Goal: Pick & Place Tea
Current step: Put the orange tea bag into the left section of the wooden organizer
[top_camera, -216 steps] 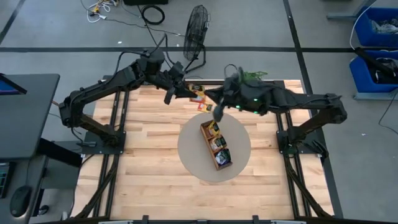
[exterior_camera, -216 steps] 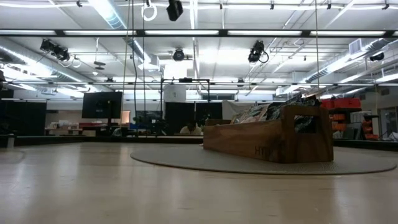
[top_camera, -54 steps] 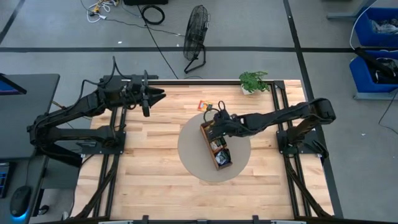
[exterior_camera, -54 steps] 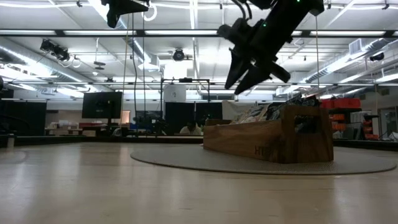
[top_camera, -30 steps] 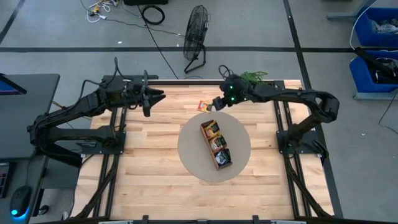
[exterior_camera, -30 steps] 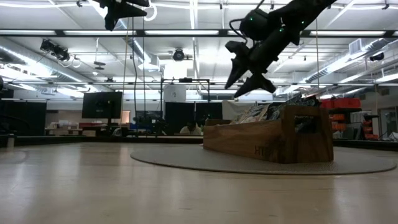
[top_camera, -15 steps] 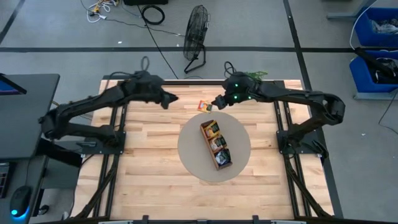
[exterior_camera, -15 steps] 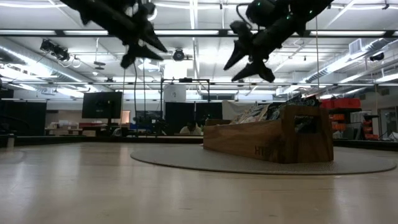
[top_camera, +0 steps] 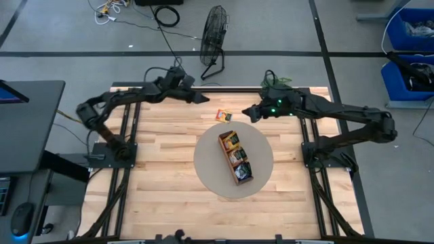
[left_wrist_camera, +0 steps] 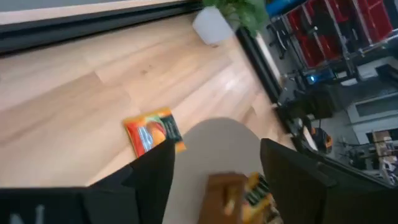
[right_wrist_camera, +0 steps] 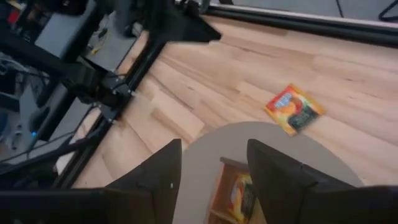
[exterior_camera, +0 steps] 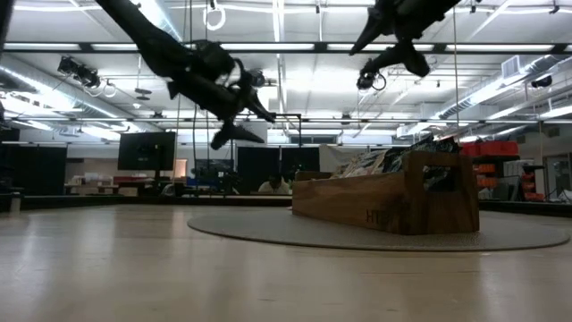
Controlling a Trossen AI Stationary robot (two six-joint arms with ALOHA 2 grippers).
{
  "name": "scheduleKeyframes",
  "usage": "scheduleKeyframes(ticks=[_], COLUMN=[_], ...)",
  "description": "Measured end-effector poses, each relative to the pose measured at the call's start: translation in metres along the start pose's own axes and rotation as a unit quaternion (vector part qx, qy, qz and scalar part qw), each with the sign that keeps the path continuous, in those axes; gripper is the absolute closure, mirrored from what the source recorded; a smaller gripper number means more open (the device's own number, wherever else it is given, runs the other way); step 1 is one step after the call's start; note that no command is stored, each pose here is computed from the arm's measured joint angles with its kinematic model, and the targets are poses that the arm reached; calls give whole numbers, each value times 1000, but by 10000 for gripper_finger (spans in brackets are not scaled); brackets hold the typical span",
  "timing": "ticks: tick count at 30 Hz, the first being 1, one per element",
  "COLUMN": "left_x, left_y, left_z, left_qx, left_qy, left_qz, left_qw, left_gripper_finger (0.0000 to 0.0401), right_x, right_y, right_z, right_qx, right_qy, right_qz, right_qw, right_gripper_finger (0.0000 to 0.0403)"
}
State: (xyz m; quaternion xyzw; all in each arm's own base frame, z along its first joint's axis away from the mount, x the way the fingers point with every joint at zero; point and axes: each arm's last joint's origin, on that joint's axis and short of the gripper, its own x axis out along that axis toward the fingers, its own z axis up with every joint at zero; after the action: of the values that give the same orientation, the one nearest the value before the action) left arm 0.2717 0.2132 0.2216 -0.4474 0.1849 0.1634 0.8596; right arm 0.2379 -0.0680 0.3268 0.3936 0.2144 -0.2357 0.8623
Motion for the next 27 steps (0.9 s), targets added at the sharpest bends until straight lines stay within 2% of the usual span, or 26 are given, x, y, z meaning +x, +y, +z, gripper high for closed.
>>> scheduleKeyframes(ticks=[6, 10, 14, 17, 19, 22, 27], left_x=[40, 61, 73, 80, 88, 100, 121], left_y=[14, 18, 7, -5, -12, -26, -44], left_z=[21, 35, 49, 56, 60, 59, 31], left_qx=[-6, 2, 103, 187, 217, 240, 276], left_qy=[32, 106, 189, 225, 221, 220, 270], left_qz=[24, 67, 94, 128, 157, 150, 140], left_qw=[999, 992, 972, 948, 938, 934, 912], left_gripper_finger=[148, 155, 163, 164, 165, 165, 165], right_x=[-10, -10, -10, -10, -10, -10, -10], right_y=[1, 2, 5, 7, 7, 8, 7], right_z=[-6, -9, -12, -13, -15, -16, -19], right_qx=[-5, -8, -14, -19, -21, -21, -4], right_qy=[11, 16, 19, 22, 21, 24, 33], right_qz=[-9, -9, -7, -4, -7, -10, -17], right_qw=[1000, 1000, 1000, 1000, 1000, 999, 999], right_gripper_finger=[213, 213, 213, 213, 213, 213, 213])
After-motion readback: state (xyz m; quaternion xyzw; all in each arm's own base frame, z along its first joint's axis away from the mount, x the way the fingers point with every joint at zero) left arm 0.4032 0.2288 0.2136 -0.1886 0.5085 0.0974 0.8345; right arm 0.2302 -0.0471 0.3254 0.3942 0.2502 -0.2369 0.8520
